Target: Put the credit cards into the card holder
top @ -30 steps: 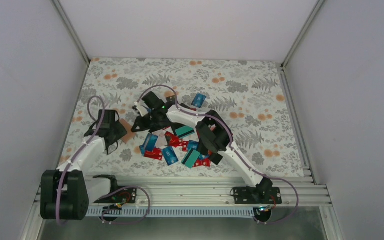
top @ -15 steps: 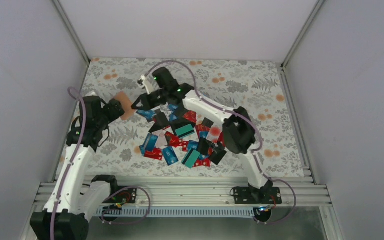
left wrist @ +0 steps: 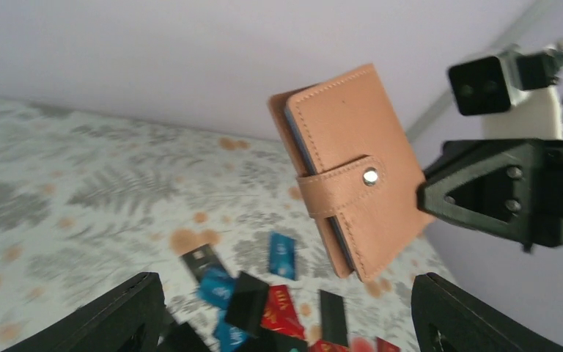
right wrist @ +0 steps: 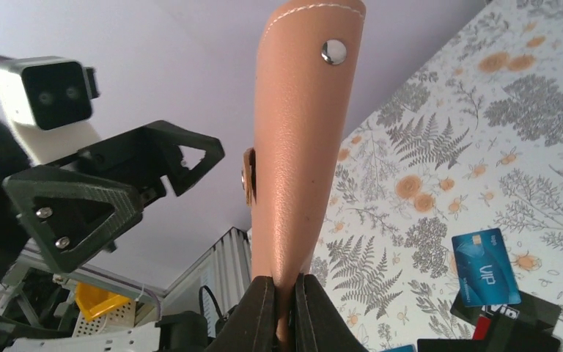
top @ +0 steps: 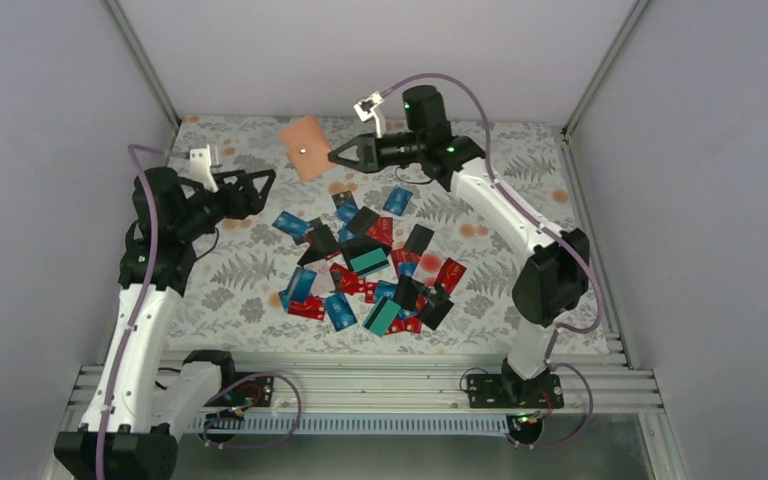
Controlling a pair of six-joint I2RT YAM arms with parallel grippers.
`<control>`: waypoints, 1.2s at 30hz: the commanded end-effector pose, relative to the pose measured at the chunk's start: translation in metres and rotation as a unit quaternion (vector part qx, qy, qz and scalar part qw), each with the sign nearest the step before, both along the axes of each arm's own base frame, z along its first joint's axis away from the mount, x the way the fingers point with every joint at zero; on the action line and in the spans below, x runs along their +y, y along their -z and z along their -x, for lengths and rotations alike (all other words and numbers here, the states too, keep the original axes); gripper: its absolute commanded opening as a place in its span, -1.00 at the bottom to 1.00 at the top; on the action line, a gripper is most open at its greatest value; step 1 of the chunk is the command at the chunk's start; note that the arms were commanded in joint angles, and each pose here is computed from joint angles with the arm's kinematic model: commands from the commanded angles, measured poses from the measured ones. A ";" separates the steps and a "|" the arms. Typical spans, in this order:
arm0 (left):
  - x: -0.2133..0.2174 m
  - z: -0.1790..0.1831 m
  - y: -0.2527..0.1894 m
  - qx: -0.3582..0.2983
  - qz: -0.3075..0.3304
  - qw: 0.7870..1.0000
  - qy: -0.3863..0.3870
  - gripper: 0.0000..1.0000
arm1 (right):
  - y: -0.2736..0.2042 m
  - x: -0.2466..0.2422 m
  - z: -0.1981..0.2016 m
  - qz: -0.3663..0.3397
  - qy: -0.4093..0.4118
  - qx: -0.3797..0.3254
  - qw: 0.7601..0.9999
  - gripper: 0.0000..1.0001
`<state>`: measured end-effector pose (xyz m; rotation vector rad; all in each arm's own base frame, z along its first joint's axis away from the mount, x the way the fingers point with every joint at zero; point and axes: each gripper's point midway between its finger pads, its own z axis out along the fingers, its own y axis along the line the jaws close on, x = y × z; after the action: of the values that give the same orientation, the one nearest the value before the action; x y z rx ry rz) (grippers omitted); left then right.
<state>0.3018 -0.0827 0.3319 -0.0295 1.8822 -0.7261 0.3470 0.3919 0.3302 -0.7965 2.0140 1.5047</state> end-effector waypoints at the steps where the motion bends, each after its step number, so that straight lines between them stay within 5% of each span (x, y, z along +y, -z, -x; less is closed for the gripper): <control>1: -0.040 0.007 -0.041 -0.069 0.025 0.987 0.141 0.66 | -0.038 -0.021 0.026 -0.036 -0.050 -0.031 0.998 -0.91; 13: -0.087 0.010 -0.083 -0.111 0.039 0.954 0.276 0.37 | -0.066 -0.036 0.059 -0.061 -0.097 -0.060 0.992 -0.92; 16: -0.095 0.011 -0.090 -0.119 0.043 0.949 0.288 0.10 | -0.066 -0.038 0.063 -0.060 -0.102 -0.062 0.991 -0.91; 22: -0.108 0.003 -0.085 -0.106 0.041 0.949 0.293 -0.78 | -0.060 -0.039 0.062 -0.055 -0.099 -0.059 0.992 -0.91; 25: -0.112 0.001 -0.084 -0.102 0.035 0.950 0.292 -0.95 | -0.070 -0.044 0.069 -0.057 -0.095 -0.080 0.991 -0.87; 26: -0.113 0.002 -0.083 -0.100 0.033 0.950 0.295 -0.95 | -0.069 -0.045 0.069 -0.055 -0.094 -0.083 0.991 -0.67; 28: -0.116 0.004 -0.083 -0.100 0.026 0.946 0.306 -0.95 | -0.068 -0.049 0.070 -0.051 -0.096 -0.091 0.990 0.18; 30: -0.119 0.009 -0.084 -0.100 0.018 0.940 0.327 -0.95 | -0.068 -0.058 0.073 -0.056 -0.108 -0.098 0.988 0.58; 36: -0.133 0.026 -0.088 -0.095 0.011 0.910 0.404 -0.95 | -0.078 -0.081 0.083 -0.084 -0.135 -0.124 0.979 0.74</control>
<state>0.2967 -0.2053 0.4125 0.6621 1.7115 -1.1892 0.2803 0.3255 0.3977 -1.0822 1.7185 1.5705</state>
